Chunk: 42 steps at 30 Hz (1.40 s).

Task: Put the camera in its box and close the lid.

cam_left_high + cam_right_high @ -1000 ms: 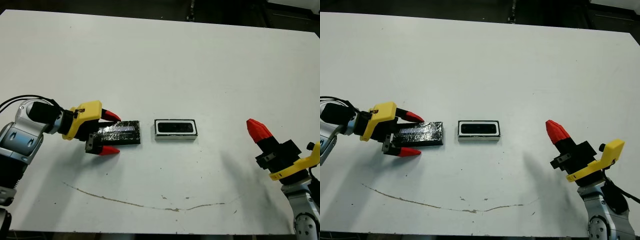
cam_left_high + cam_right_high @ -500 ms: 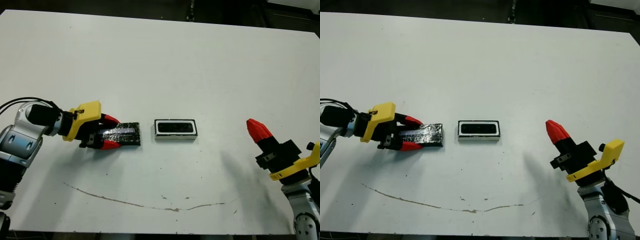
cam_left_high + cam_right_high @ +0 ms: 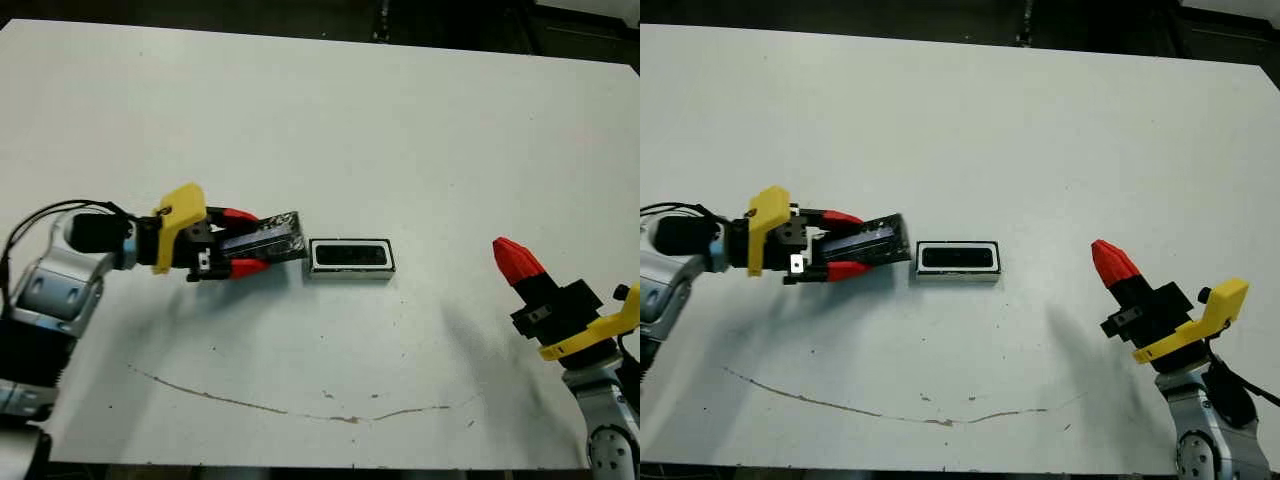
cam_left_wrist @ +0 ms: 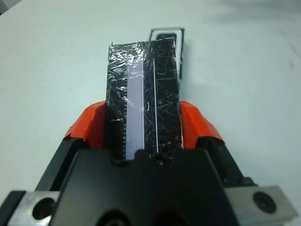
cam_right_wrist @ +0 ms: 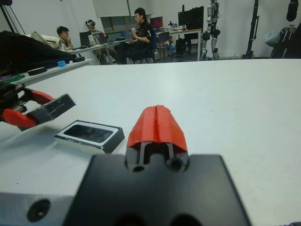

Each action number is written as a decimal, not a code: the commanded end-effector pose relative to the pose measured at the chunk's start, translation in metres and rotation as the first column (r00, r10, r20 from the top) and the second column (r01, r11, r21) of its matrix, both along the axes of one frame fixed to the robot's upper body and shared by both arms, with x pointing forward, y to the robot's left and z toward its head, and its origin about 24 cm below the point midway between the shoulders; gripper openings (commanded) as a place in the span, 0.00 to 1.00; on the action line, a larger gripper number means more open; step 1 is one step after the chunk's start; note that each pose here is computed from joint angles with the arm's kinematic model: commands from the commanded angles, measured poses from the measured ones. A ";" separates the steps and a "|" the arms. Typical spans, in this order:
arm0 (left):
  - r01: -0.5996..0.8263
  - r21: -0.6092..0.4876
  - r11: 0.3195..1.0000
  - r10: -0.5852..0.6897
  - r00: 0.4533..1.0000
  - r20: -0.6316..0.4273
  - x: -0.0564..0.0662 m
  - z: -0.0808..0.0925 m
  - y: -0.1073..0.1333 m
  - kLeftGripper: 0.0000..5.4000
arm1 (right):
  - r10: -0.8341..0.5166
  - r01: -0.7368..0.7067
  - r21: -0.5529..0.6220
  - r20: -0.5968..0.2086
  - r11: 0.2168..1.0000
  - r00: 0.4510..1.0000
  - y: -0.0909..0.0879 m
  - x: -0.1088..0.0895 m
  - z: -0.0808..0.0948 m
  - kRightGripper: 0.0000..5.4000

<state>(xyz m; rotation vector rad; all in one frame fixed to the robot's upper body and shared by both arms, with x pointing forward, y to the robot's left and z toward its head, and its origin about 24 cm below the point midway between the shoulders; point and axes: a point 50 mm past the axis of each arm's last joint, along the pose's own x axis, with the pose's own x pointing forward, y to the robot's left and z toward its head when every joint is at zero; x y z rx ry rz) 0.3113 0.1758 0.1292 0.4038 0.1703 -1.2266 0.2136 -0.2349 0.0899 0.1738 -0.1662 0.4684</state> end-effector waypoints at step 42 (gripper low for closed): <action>0.247 0.057 0.967 -0.227 0.944 -0.240 0.001 -0.031 -0.060 0.58 | -0.008 0.008 0.018 -0.021 1.000 1.000 -0.001 -0.001 -0.001 0.00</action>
